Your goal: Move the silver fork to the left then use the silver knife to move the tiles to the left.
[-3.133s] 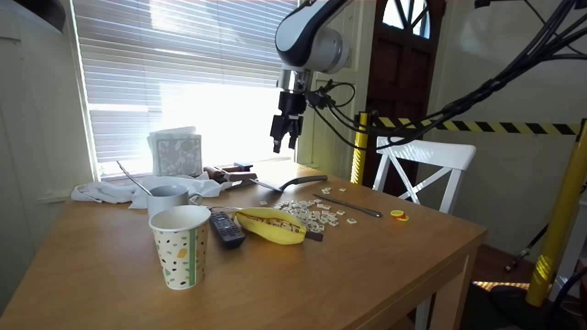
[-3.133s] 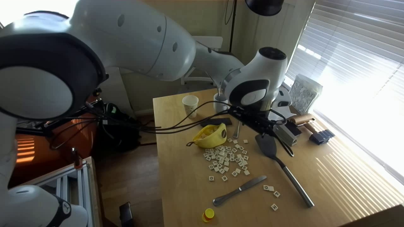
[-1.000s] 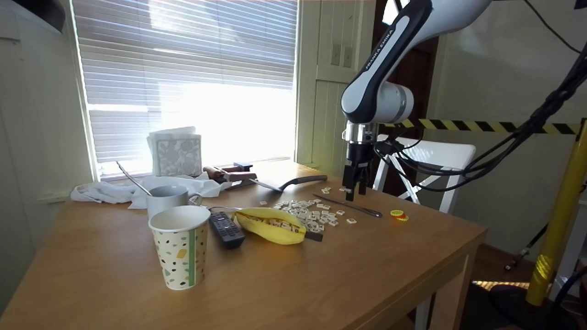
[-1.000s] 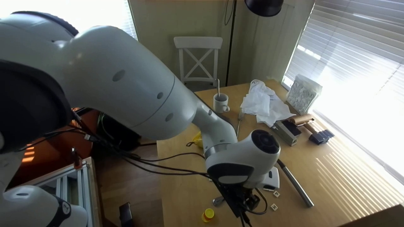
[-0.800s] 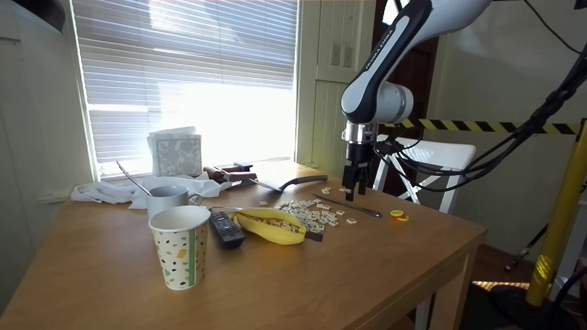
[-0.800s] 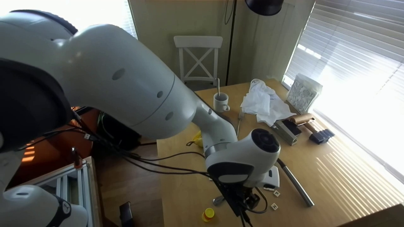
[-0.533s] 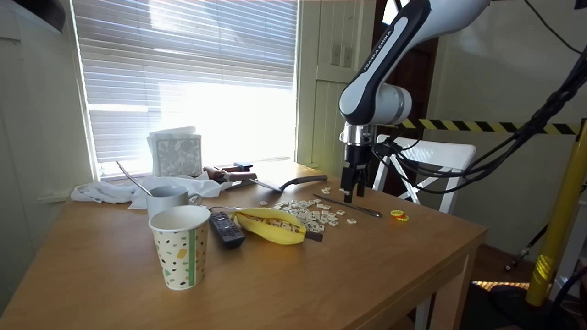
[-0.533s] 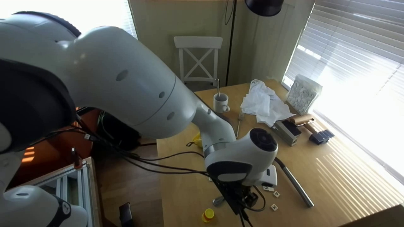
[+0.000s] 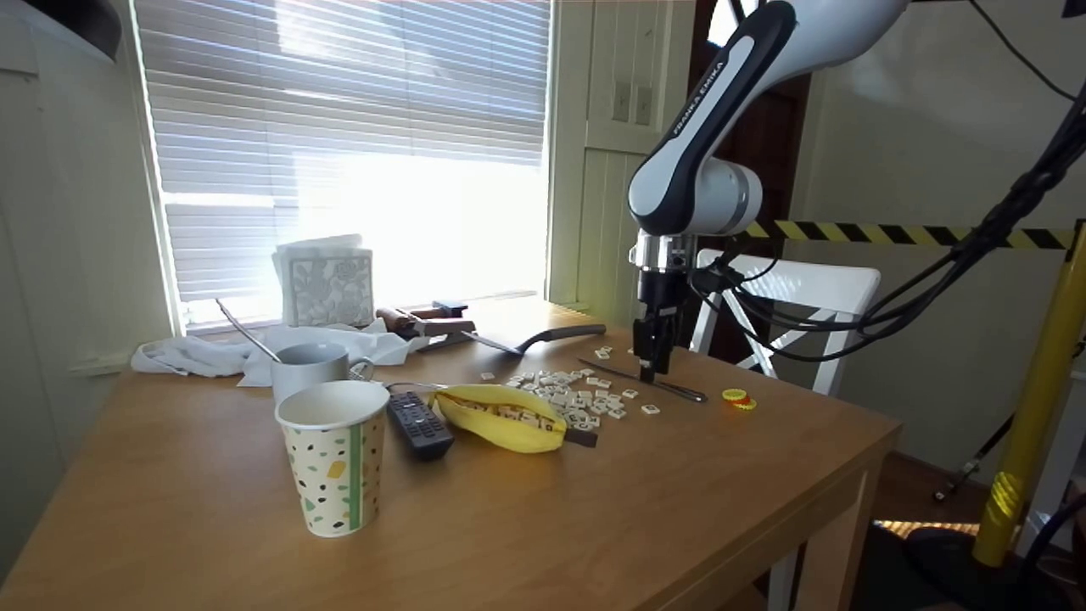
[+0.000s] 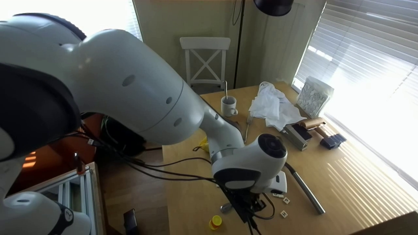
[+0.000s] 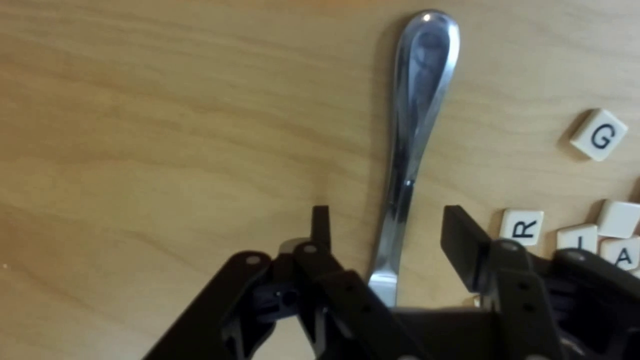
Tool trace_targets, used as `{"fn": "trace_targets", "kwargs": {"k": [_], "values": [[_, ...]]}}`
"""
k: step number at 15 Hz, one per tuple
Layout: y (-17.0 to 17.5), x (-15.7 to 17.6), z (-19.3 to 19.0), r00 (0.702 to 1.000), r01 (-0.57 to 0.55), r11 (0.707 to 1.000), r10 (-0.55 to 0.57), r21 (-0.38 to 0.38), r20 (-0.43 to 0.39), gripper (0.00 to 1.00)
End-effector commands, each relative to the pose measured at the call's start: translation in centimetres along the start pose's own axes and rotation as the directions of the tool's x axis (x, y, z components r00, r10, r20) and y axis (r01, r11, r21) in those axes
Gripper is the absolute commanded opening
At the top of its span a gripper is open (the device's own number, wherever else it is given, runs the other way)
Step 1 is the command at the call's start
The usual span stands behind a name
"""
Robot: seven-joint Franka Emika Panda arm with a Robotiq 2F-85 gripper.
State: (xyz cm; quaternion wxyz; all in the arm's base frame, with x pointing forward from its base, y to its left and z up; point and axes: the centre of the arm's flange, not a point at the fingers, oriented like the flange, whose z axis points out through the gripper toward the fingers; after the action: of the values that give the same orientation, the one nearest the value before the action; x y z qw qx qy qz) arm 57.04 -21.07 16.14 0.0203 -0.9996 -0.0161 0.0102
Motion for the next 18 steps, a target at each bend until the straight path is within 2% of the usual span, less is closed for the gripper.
{"fn": "trace_targets", "kwargs": {"k": [1,4,5,6,8,9,10,12,14,15,18], "values": [[-0.1,-0.2,0.7,1.0,0.011,1.0,-0.011,0.017,-0.016,0.3],[-0.3,-0.3,1.1,1.0,0.014,1.0,-0.014,0.021,-0.01,0.26],[-0.4,-0.2,1.2,1.0,0.016,1.0,-0.015,0.019,-0.009,0.3],[-0.4,-0.2,1.2,1.0,0.016,1.0,-0.016,0.02,-0.009,0.27],[-0.5,-0.2,1.3,1.0,0.023,1.0,-0.023,0.02,-0.006,0.07],[-0.5,-0.2,1.2,1.0,0.025,0.999,-0.025,0.02,-0.004,0.02],[-0.6,-0.2,0.7,1.0,0.024,1.0,-0.024,0.021,-0.006,0.0],[-0.9,0.0,-1.1,1.0,0.011,1.0,-0.011,0.011,0.008,0.04],[-1.4,0.0,-3.5,1.0,0.003,0.999,-0.003,-0.041,0.001,0.04],[-1.5,0.1,-4.4,1.0,-0.022,0.996,0.021,-0.092,-0.009,0.04],[-0.6,0.6,-6.2,0.995,-0.099,0.966,0.092,-0.24,-0.04,0.04]]}}
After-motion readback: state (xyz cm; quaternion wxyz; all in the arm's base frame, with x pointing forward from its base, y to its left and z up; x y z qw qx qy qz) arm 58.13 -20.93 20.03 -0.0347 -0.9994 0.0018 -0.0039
